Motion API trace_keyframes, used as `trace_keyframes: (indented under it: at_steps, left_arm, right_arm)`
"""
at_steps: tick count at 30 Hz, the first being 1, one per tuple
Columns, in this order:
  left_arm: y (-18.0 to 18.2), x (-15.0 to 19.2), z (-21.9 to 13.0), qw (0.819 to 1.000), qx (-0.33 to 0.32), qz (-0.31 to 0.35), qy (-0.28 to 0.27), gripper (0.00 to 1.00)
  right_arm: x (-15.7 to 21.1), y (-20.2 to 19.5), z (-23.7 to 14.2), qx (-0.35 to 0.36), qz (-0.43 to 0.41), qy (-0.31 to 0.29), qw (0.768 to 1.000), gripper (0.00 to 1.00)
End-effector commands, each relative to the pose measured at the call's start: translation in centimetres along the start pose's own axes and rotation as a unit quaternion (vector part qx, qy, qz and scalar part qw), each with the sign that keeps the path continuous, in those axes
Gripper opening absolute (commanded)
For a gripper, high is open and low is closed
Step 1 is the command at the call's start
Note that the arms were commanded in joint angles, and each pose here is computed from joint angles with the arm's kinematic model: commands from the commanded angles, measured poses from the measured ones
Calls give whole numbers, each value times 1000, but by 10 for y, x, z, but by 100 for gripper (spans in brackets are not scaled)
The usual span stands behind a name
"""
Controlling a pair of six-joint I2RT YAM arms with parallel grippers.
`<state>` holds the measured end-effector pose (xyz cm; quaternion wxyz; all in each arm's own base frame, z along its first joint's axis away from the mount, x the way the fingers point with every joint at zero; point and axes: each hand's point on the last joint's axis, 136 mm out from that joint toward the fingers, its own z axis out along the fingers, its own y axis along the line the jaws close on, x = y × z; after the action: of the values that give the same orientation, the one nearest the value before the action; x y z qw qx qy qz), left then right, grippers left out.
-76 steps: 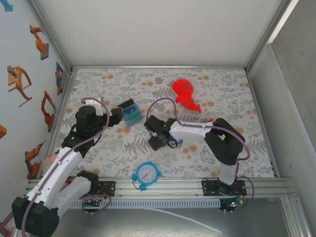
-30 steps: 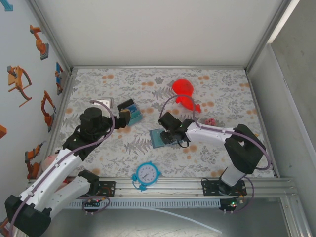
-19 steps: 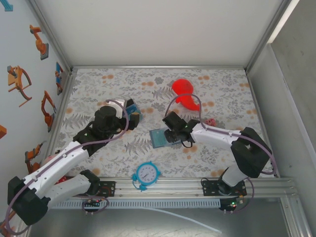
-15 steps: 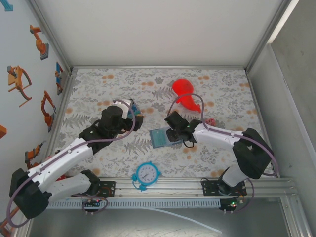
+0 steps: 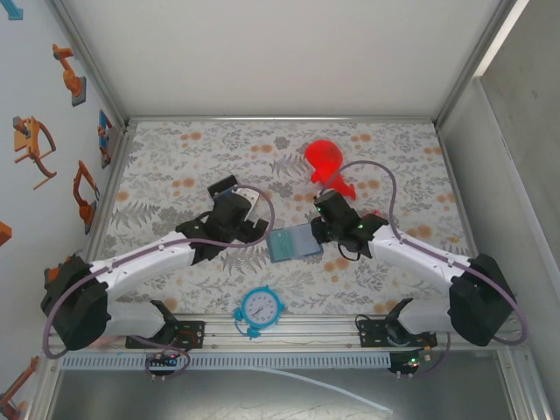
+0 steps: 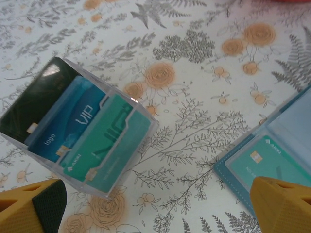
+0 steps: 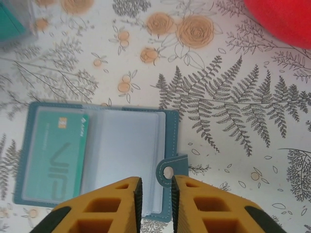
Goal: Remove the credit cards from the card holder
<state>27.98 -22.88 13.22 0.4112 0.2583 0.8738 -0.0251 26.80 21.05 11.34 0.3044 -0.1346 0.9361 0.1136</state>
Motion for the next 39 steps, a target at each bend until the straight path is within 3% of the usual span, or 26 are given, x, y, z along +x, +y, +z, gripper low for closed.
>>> trace_keyframes:
  at_steps: [1, 8, 15, 26, 39]
  left_arm:
    - [-8, -3, 8, 1000, -4, 15, -6, 97]
    - [-30, 18, 35, 999, 3, 40, 23, 97]
    - [-36, 32, 53, 999, 0, 28, 43, 97]
    - [-36, 66, 62, 995, -14, 41, 87, 97]
    - [-35, 82, 65, 990, -37, 72, 113, 97]
  right_arm:
    - [-2, 7, -7, -34, 27, 3, 999, 21]
    - [-8, 26, -7, -92, 49, 29, 994, 14]
    - [-5, 36, 10, -115, 67, 60, 989, 13]
    - [2, 52, 40, -156, 99, 101, 978, 14]
    - [14, 66, 64, -200, 127, 140, 961, 15]
